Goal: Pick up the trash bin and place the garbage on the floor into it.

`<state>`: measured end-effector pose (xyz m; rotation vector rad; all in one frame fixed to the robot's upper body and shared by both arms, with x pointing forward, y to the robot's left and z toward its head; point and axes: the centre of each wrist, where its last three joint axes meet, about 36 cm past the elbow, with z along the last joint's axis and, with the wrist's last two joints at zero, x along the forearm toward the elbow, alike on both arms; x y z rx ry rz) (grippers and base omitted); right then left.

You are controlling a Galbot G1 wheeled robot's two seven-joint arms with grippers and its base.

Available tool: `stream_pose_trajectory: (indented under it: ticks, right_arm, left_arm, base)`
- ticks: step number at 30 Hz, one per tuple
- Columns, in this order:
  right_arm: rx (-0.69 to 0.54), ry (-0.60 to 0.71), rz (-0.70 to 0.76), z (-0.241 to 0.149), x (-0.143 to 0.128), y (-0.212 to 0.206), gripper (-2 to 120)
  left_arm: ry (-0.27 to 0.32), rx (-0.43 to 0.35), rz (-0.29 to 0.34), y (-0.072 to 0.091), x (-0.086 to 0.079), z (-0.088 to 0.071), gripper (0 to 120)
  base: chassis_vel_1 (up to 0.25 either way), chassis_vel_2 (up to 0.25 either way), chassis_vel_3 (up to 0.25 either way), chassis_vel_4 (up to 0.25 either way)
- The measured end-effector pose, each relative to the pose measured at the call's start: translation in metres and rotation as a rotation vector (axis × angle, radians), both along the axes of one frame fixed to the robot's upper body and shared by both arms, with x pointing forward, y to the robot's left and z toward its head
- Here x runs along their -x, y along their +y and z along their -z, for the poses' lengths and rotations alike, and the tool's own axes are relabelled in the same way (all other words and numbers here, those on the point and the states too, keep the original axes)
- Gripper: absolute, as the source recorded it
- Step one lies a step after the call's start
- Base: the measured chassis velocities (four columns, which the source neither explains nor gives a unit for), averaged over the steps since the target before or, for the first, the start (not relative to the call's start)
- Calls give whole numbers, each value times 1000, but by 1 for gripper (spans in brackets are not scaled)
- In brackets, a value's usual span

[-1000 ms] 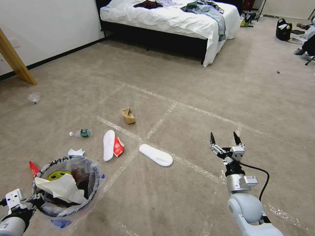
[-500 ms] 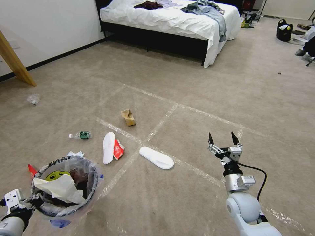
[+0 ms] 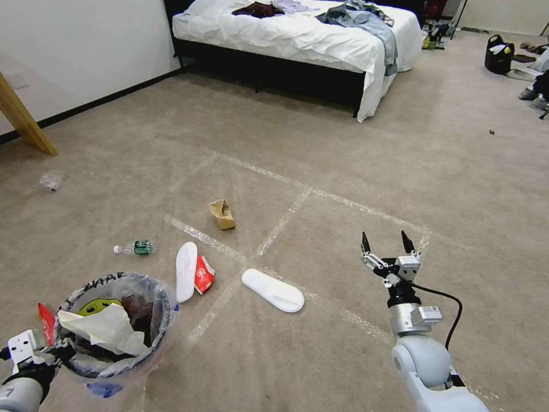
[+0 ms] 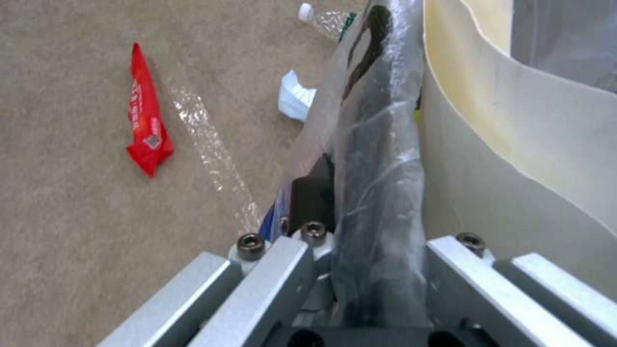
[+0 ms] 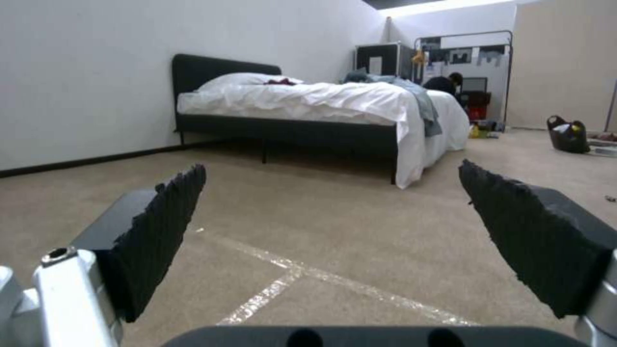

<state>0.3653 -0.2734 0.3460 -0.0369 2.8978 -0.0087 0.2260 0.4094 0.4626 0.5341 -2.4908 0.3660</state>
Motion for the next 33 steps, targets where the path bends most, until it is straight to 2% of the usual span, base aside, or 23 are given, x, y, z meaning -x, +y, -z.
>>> stream_pose_trajectory:
  ticks: [13,33]
  right_arm:
    - [1,-8,4,3,3,-1,100]
    - [6,-12,-4,3,5,-1,100]
  left_arm:
    - [4,5,2,-3,3,1,1]
    - [-4,7,11,-8,1,-1,1]
  base:
    - [-76,83,87,-88]
    - [0,0,0,0]
